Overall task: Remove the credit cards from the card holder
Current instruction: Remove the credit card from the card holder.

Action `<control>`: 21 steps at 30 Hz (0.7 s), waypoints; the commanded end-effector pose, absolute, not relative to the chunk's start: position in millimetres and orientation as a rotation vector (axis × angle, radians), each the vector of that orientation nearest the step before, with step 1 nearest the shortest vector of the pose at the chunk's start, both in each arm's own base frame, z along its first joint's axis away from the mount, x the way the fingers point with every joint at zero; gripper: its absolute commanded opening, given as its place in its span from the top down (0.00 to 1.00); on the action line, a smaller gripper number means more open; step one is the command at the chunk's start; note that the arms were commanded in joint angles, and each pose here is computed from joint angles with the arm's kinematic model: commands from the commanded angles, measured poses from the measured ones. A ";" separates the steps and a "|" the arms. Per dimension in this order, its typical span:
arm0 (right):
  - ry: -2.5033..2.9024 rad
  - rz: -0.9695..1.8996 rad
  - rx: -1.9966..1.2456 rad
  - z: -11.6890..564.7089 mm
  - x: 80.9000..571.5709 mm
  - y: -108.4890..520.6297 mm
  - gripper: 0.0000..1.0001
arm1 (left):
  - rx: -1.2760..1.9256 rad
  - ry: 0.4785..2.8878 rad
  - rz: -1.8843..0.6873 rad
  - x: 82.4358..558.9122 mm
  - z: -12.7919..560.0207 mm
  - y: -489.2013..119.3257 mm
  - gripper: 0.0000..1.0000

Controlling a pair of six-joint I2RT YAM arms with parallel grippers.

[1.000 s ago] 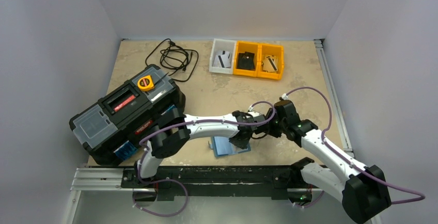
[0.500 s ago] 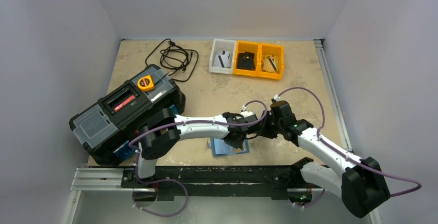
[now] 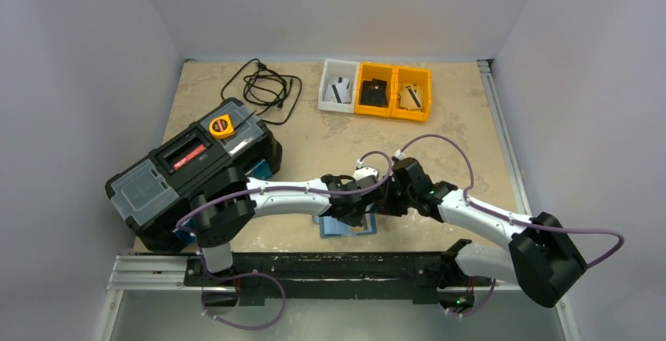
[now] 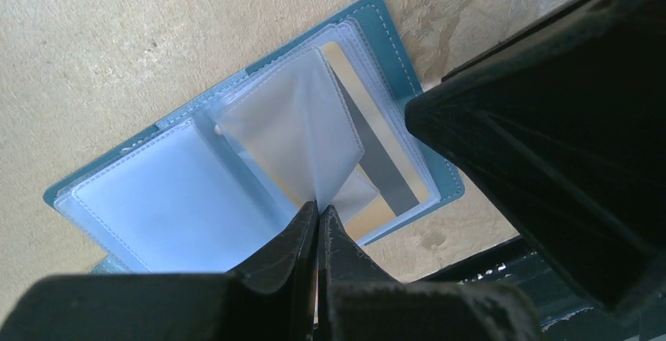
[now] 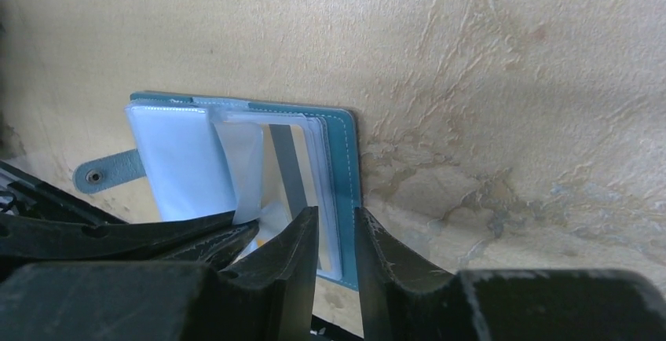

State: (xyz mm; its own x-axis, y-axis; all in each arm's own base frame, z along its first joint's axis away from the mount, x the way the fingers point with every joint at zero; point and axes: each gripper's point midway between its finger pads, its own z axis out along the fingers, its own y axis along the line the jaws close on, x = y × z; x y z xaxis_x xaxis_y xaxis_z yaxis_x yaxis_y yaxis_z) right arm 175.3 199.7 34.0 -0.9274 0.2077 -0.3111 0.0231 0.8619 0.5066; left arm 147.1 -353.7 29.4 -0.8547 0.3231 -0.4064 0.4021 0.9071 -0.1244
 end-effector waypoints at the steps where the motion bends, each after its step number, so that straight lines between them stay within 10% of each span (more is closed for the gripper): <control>1: 2.596 0.812 0.142 54.4 193.2 220.8 0.77 | 0.472 2.631 -0.427 153.4 51.2 -367.7 1.00; 17: 2.608 0.826 0.103 45.4 196.7 234.7 0.79 | 0.461 2.622 -0.515 148.5 51.3 -370.6 1.00; 21: 2.604 0.844 0.089 47.4 194.7 237.7 0.80 | 0.444 2.620 -0.495 149.4 52.7 -365.4 0.84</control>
